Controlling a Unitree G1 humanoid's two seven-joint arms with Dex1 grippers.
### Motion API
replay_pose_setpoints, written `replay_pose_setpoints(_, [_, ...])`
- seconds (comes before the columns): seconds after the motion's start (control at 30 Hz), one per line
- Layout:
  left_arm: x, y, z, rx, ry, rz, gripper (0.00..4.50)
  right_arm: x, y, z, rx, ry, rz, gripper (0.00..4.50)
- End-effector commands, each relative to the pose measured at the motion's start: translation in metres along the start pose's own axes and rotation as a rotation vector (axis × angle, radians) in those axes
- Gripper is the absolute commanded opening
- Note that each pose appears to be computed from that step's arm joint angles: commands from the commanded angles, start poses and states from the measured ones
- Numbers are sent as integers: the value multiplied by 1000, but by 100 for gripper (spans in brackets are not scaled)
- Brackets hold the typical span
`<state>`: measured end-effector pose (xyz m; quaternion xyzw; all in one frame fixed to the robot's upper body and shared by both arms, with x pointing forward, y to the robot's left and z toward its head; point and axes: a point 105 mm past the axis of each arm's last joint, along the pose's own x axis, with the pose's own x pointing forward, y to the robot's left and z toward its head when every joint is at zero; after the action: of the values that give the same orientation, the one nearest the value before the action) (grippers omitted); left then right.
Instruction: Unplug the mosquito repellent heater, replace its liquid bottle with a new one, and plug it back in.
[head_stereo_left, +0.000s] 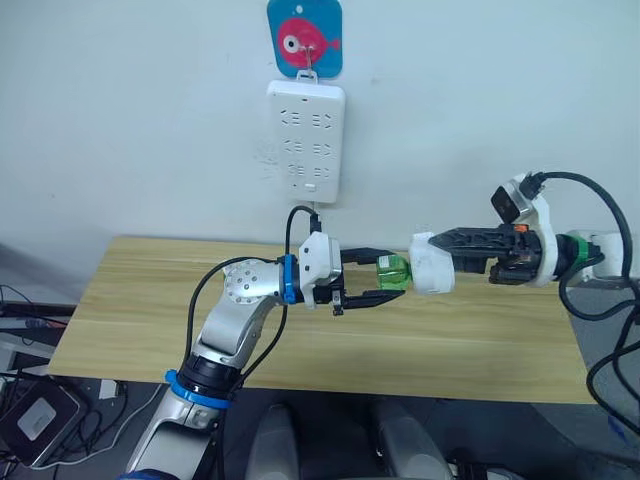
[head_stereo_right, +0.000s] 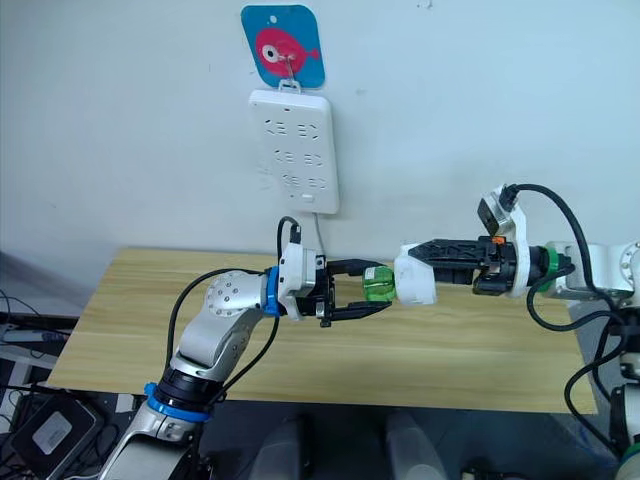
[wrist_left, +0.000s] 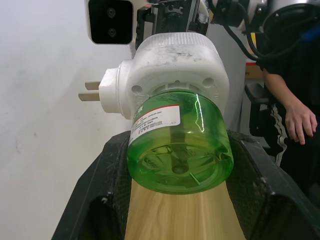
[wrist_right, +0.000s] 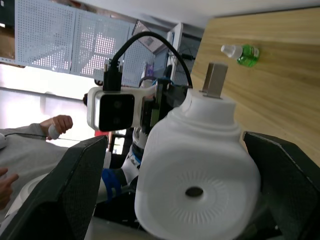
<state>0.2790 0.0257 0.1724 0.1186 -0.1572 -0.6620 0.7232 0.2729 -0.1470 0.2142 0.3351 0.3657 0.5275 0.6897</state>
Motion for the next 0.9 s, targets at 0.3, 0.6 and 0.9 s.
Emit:
replay_pose_setpoints(0.3, [5,0,8,28,-27,30,225,7,11,-3,-10,63,54,450])
replay_pose_setpoints(0.6, [7,-4,9,25,-33,16,225,9,6,-2,-13,47,25,413])
replay_pose_setpoints(0.9, [9,-7,12,22,-42,-5,225,9,8,-4,-22,45,38,299])
